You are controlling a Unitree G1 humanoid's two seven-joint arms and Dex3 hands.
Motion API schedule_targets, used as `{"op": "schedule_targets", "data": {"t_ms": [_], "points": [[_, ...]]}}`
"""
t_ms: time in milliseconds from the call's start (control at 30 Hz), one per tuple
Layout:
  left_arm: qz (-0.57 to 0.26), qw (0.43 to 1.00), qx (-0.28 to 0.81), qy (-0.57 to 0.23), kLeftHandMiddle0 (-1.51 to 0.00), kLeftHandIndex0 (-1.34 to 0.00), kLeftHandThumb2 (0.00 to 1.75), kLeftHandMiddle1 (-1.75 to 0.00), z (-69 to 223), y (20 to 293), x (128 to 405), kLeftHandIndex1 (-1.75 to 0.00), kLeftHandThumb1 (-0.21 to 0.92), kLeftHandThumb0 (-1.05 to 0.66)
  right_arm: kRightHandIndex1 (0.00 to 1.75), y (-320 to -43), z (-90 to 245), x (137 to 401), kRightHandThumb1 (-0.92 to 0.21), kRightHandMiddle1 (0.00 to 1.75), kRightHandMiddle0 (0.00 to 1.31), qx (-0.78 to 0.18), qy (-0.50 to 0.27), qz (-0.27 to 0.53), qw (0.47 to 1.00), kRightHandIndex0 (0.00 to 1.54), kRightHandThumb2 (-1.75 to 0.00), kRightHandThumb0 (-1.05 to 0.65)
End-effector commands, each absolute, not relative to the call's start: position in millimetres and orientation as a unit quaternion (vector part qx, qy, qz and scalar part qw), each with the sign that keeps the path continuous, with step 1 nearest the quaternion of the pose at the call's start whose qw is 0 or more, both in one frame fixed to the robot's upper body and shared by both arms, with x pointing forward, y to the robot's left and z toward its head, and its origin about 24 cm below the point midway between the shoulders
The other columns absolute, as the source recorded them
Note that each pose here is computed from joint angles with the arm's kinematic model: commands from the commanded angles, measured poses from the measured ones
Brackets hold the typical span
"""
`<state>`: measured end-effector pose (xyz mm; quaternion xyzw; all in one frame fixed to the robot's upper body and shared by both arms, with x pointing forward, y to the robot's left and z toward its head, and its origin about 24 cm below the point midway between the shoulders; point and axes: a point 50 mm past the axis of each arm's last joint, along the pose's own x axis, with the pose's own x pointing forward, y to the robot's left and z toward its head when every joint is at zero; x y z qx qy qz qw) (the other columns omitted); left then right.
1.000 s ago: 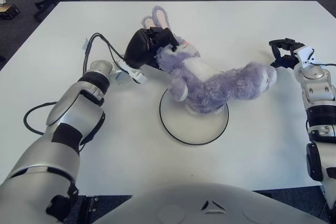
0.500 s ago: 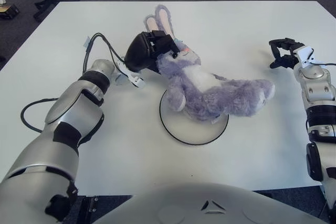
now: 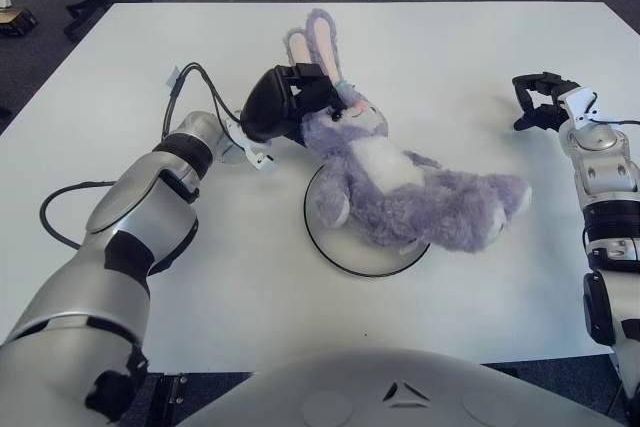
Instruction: Put the doll into the plate.
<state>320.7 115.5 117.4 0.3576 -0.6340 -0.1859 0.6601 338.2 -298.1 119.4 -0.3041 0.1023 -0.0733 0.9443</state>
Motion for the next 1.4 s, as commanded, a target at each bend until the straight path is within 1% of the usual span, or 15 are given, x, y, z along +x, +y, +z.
{"op": "schedule_targets", "data": {"t_ms": [0, 100, 333, 600, 767, 1067, 1367], "points": [[-0.192, 0.658, 0.354, -0.636, -0.99, -0.77, 0.14, -1.75, 117.7, 114.5, 319.9, -1.75, 0.92, -0.18, 0.0, -298.1, 129.9, 341.1, -0.92, 0.48, 0.31, -0.315, 0.089, -0.074, 0.942, 0.69, -0.72, -0.78], [-0.2, 0.672, 0.343, -0.626, -0.99, -0.77, 0.14, -1.75, 112.6, 112.3, 316.6, -1.75, 0.92, -0.19, 0.0, -298.1, 130.1, 341.3, -0.92, 0.48, 0.31, -0.315, 0.089, -0.074, 0.942, 0.69, -0.72, -0.78], [-0.213, 0.687, 0.322, -0.616, -0.99, -0.76, 0.14, -1.75, 110.4, 109.8, 312.7, -1.75, 0.92, -0.19, 0.0, -298.2, 129.9, 341.1, -0.92, 0.48, 0.3, -0.315, 0.089, -0.074, 0.942, 0.69, -0.72, -0.78], [-0.223, 0.693, 0.309, -0.612, -0.98, -0.77, 0.14, -1.75, 109.4, 109.4, 309.5, -1.75, 0.92, -0.2, 0.0, -297.8, 130.1, 340.9, -0.92, 0.48, 0.3, -0.316, 0.088, -0.073, 0.942, 0.68, -0.72, -0.78], [-0.237, 0.689, 0.301, -0.615, -0.98, -0.77, 0.15, -1.75, 108.3, 107.8, 306.3, -1.75, 0.92, -0.2, 0.0, -297.5, 130.4, 340.9, -0.92, 0.48, 0.29, -0.316, 0.087, -0.073, 0.942, 0.68, -0.72, -0.78], [-0.24, 0.669, 0.307, -0.633, -0.98, -0.78, 0.16, -1.75, 106.8, 107.8, 304.6, -1.75, 0.92, -0.21, 0.0, -297.8, 130.4, 340.4, -0.92, 0.48, 0.29, -0.315, 0.087, -0.072, 0.942, 0.67, -0.72, -0.77], [-0.24, 0.662, 0.31, -0.639, -0.98, -0.8, 0.16, -1.75, 104.8, 106.7, 303.6, -1.75, 0.92, -0.21, 0.0, -298.3, 130.7, 340.0, -0.92, 0.48, 0.29, -0.315, 0.087, -0.072, 0.942, 0.67, -0.72, -0.77]]}}
